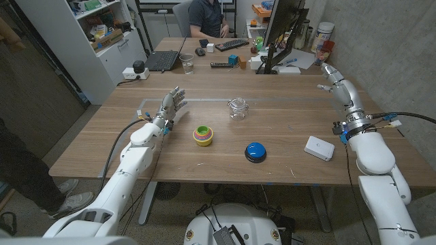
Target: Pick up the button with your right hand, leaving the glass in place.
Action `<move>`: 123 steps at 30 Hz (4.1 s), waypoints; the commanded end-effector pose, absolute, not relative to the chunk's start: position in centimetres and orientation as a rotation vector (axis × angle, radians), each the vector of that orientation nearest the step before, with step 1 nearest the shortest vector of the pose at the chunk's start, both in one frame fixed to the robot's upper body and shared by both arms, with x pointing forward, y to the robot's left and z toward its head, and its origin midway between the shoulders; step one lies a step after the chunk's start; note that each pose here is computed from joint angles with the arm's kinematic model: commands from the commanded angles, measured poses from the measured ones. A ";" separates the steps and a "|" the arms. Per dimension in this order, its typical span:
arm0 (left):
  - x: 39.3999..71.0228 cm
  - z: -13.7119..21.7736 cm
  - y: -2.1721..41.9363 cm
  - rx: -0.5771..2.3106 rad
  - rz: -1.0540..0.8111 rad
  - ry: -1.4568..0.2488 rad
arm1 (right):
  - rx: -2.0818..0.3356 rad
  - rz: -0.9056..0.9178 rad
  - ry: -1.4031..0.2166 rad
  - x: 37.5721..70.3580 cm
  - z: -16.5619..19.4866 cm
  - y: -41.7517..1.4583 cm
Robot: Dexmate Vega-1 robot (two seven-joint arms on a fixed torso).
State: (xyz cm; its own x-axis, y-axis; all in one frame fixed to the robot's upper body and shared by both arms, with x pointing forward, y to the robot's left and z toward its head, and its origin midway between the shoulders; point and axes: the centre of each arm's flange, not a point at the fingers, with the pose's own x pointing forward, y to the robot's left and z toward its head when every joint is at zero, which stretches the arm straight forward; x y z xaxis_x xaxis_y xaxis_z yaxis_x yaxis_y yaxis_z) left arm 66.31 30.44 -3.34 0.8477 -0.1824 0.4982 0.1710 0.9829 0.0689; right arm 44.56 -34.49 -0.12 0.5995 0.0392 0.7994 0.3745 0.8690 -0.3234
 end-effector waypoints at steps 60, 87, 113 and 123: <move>66.4 -4.1 31.1 0.045 -0.198 -0.530 | -1.361 -0.514 -1.081 39.0 -5.4 -20.2; 67.1 -3.7 31.2 0.048 -0.210 -0.532 | -1.477 -0.362 -0.899 41.6 -7.1 -18.2; 67.6 -3.9 31.1 0.063 -0.209 -0.537 | -1.488 -0.303 -0.839 43.2 -11.1 -17.3; 67.4 -3.6 30.7 0.050 -0.221 -0.544 | -1.536 -0.299 -0.816 43.2 -11.7 -16.8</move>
State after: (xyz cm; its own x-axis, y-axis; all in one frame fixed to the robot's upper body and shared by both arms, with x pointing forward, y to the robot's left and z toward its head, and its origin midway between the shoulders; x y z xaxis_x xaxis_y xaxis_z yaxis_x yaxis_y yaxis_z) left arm 67.52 31.10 -3.86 0.8386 -0.2133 0.5012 0.1886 0.9769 0.1002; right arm 43.04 -17.33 -10.56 0.6887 0.3040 0.6582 0.6679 0.0872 -0.7391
